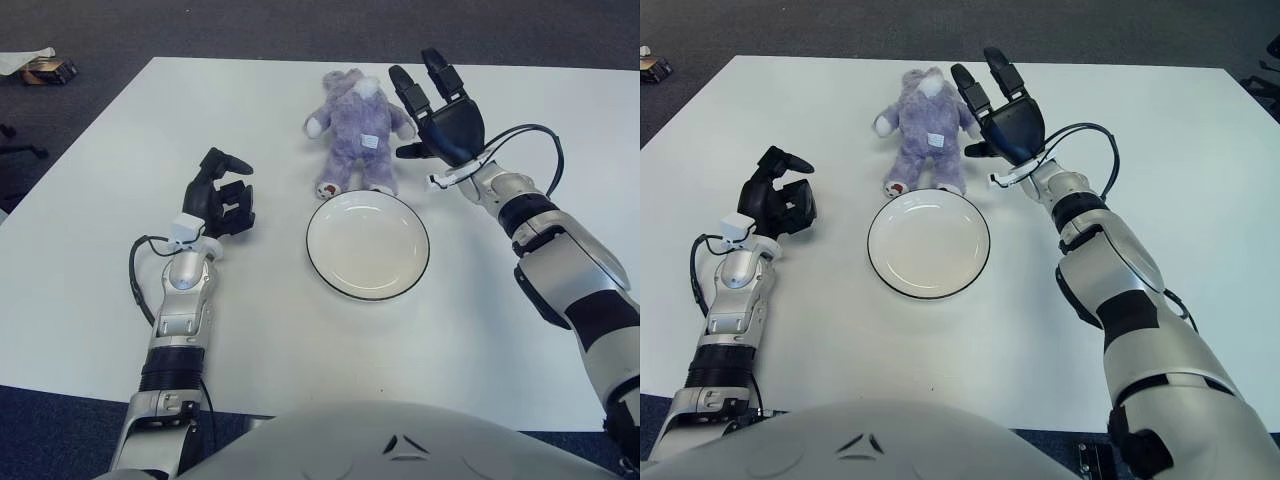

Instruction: Put the doll into the plate.

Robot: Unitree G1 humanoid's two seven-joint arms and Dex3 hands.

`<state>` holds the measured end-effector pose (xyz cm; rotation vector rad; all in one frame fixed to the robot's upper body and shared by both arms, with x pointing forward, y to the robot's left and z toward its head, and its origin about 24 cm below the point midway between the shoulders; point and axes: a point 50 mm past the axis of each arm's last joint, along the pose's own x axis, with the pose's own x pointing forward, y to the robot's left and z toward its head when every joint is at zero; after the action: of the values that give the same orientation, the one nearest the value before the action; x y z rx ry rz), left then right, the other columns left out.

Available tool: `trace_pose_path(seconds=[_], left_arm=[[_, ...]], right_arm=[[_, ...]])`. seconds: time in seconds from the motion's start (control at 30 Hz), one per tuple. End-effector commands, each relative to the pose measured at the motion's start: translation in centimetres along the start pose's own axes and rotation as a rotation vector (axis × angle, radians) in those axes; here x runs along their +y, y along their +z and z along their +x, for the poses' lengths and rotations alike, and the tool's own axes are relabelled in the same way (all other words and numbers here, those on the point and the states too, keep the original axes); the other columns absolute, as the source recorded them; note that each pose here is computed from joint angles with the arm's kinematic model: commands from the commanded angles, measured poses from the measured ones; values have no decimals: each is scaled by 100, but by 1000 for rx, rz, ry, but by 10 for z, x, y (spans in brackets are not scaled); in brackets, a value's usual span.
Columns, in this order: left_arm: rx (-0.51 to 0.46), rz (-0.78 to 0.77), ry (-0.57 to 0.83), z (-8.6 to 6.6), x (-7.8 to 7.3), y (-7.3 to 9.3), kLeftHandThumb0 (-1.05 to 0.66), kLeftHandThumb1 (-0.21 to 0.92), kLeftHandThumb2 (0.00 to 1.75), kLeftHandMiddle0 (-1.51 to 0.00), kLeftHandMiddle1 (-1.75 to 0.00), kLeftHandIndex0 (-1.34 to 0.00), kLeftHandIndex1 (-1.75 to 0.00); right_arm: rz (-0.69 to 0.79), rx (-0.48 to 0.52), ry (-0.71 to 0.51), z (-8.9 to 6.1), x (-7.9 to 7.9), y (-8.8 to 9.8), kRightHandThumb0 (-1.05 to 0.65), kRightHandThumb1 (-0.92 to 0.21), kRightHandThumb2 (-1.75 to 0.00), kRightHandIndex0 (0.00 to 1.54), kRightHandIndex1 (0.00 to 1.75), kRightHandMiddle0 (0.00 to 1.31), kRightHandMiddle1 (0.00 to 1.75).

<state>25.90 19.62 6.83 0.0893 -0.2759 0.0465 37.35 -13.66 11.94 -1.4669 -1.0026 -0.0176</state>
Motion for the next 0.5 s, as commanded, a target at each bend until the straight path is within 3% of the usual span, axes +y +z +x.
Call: trace_pose_path(seconds=[0.0, 0.47], left_arm=[[124, -58, 46, -29, -8, -28, -40, 60, 96, -112, -175, -39, -175], [74, -87, 86, -34, -12, -22, -40, 57, 100, -113, -175, -42, -175]], right_arm=[[-6, -3, -17, 2, -1, 1, -97, -86, -25, 0, 0, 0, 0], [-35, 4, -10, -4, 9, 11, -94, -84, -27, 0, 0, 3, 2]])
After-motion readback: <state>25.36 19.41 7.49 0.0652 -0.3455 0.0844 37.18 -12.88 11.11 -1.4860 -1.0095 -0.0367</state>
